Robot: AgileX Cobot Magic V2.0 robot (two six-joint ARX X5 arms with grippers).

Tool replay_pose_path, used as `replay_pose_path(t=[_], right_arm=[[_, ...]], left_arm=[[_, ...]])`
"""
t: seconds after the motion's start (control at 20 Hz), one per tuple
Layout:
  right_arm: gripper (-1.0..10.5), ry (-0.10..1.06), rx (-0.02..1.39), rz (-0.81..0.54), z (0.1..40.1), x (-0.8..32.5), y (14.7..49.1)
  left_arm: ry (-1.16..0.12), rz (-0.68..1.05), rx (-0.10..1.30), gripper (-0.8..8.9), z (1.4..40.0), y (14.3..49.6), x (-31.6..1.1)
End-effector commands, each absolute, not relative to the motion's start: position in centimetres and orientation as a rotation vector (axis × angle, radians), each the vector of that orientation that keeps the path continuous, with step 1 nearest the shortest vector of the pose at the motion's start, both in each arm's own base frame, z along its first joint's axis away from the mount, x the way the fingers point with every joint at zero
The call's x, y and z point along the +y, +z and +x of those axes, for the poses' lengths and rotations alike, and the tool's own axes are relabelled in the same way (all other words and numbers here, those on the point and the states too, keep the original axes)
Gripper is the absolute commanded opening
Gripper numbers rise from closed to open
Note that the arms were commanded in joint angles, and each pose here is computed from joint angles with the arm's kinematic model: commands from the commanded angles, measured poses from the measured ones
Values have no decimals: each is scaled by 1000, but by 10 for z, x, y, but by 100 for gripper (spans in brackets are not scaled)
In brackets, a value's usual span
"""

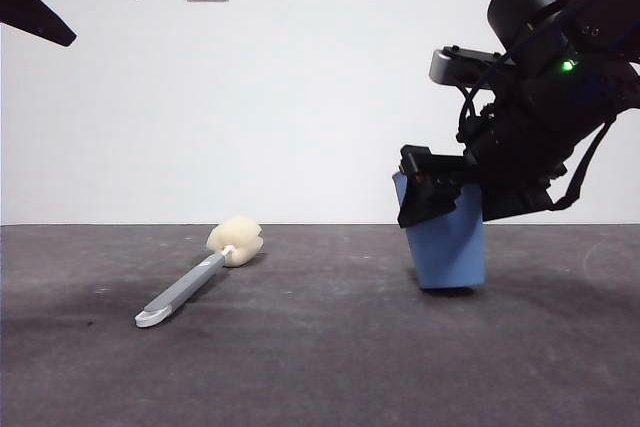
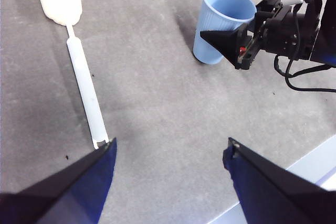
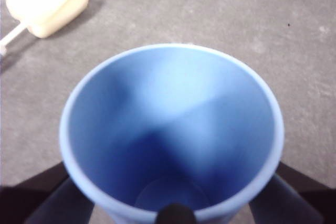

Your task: Pick up the cup brush,pick up the cup,insert the brush into the cup,clean the cup,put the cup brush back,put the cup back to the fixed position on the table

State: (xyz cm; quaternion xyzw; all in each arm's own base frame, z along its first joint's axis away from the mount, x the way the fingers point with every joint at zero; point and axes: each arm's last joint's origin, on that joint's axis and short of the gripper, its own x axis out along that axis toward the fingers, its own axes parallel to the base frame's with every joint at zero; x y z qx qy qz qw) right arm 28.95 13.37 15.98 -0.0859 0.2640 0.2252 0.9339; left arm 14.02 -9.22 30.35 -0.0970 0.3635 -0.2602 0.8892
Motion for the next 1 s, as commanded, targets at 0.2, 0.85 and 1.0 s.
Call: replay_pose_path(t=[0.2,0.85,1.0], right_arm=[[38,464,658,-203,284,132,145],[507,453,686,-184,282,131,144],[507,453,680,-183,282,131,146]], left_arm=[[-541,-195,762,350,140,301,-92],[-543,-161,787,346,138,298,-91],[-542,-160,790,346,138,298,-91]])
